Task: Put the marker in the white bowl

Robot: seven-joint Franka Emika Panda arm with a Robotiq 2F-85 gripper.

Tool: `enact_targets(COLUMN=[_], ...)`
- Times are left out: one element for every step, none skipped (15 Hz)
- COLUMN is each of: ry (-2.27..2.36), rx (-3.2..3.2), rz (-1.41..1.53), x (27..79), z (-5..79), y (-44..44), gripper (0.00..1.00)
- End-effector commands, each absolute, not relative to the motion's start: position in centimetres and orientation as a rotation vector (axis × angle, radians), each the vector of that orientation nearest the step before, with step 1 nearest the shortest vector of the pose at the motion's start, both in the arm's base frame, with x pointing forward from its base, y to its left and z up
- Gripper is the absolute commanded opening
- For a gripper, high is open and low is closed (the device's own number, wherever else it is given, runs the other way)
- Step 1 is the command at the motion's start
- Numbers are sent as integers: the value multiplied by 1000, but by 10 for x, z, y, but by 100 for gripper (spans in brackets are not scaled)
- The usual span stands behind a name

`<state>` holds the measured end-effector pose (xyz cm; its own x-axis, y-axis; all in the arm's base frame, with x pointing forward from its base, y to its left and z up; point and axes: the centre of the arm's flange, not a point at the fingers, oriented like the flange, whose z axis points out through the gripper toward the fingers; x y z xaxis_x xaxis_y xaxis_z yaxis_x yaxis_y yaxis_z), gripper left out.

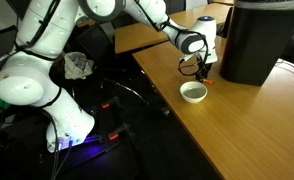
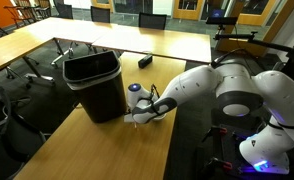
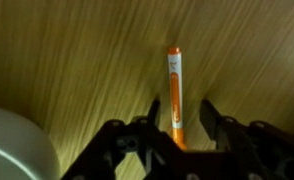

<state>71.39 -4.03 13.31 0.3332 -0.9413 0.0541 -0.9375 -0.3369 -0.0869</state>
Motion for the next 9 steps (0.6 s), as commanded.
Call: enact_targets(ry=[1816,1816,1821,1823,1821,1807,1798,1794,1791], rx=[-2539,-2551,-2555,-2558,-2574,-2584,-2594,-2600,-2602], rz=[-142,-123,-90,-65,-47,-23,5,18,42], x=[725,725,724,722,719,715,709,704,697], z=[137,139,142,143,146,150,156,160,168], y=[-34,-34,-34,-33,-32,-30,-28,-26,-24], gripper=[16,10,2,0,0,3,3,3,3])
